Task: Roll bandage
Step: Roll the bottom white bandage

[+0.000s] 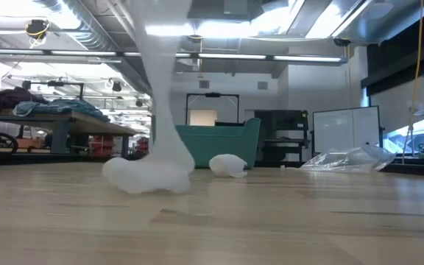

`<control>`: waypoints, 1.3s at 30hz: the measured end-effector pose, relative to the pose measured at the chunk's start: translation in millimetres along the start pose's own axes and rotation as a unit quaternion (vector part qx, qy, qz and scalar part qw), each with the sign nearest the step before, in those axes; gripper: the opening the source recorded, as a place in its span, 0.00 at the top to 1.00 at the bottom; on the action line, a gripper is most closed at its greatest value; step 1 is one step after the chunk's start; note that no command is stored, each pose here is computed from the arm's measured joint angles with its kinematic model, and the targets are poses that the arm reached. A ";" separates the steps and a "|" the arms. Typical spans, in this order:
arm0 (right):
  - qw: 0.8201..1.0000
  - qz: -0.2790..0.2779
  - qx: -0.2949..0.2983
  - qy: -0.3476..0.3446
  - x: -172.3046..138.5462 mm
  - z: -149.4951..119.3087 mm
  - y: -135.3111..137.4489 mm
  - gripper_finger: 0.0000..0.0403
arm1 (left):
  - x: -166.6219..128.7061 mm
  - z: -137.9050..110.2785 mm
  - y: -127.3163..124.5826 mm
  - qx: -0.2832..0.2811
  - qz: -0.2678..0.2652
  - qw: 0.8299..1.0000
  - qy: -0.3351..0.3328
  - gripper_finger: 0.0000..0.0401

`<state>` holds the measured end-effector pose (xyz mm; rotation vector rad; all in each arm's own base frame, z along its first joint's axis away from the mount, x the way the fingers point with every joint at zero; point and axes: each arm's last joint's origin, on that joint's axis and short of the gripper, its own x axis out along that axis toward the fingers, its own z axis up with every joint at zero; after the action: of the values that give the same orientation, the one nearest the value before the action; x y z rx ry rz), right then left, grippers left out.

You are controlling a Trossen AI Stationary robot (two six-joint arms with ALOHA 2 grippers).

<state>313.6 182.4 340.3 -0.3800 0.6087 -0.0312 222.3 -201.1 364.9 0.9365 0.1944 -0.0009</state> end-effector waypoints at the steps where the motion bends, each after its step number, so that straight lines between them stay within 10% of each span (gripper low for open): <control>1: 1.000 -0.013 -0.002 0.000 0.1 0.0 -0.9 0.53 | 2.0 0.3 -4.9 0.038 0.008 0.999 0.014 0.91; 8: 0.999 -0.046 -0.005 0.007 6.6 -0.3 -12.8 0.53 | 10.0 2.5 -23.7 0.164 0.034 0.984 0.061 0.92; 23: 0.998 -0.008 0.057 0.016 16.7 -1.4 -25.3 0.53 | 10.3 6.4 -21.5 0.062 0.050 0.996 0.047 0.91; 33: 0.998 -0.058 0.024 -0.025 -7.0 19.1 -22.5 0.53 | 2.4 7.1 -7.0 -0.150 0.045 0.988 0.009 0.90; 39: 0.991 -0.110 0.007 -0.076 -29.4 33.2 -7.5 0.53 | -5.7 11.6 16.9 -0.315 -0.041 0.943 -0.097 0.90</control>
<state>308.7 190.7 384.2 -0.4305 0.4150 -0.2150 220.1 -200.8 386.0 0.2836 0.0411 -0.1035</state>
